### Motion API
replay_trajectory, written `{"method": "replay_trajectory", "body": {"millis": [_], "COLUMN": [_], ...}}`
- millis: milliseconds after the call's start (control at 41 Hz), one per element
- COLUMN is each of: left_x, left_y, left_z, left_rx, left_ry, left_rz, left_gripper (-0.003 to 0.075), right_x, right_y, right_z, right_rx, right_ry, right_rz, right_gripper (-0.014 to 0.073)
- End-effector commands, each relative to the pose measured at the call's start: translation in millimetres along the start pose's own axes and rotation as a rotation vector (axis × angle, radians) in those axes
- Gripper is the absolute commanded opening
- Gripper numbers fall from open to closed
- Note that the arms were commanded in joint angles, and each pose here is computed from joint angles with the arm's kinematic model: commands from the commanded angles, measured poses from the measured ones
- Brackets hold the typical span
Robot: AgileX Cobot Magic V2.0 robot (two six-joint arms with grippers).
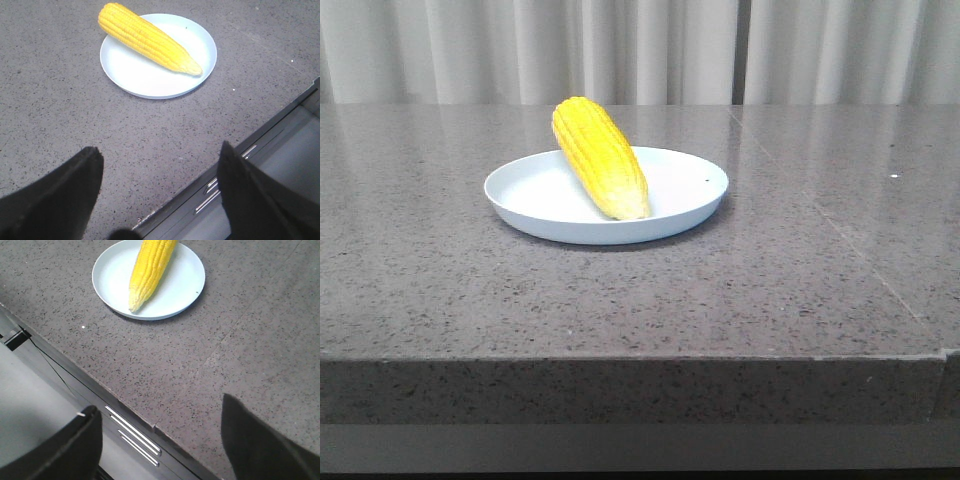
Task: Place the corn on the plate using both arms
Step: 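Raise the right gripper up and away from the plate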
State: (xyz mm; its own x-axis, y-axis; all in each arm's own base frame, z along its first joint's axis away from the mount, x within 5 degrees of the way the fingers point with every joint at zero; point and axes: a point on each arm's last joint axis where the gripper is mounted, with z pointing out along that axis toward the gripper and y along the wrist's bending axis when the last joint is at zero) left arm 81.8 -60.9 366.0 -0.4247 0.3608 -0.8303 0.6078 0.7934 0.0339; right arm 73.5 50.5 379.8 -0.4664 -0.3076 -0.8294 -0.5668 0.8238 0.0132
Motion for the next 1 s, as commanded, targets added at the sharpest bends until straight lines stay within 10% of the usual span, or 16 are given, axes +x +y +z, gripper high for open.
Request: {"method": "replay_trajectory", "body": {"millis": [0, 220, 635, 977], "left_x": [-13.4, -13.4, -13.4, -13.5], "left_y": [-0.9, -0.9, -0.7, 1.9], "left_z": [-5.7, -5.7, -5.7, -5.7], "left_rx": [0.011, 0.011, 0.009, -0.021], "left_ry": [-0.104, -0.104, -0.104, -0.104], "left_rz": [-0.007, -0.007, -0.004, 0.027], "left_gripper": [0.048, 0.0435, -0.0007, -0.002], "right_x": [-11.5, -13.6, -13.8, -14.4], "right_y": [-0.3, -0.3, -0.4, -0.4], "right_z": [-5.0, -5.2, -5.3, -5.1], "right_rx": [0.006, 0.006, 0.006, 0.006], "right_ry": [-0.099, -0.122, -0.124, -0.13], "right_rz": [-0.009, -0.008, -0.008, -0.008], "right_gripper": [0.0521, 0.0472, -0.0071, -0.0067]}}
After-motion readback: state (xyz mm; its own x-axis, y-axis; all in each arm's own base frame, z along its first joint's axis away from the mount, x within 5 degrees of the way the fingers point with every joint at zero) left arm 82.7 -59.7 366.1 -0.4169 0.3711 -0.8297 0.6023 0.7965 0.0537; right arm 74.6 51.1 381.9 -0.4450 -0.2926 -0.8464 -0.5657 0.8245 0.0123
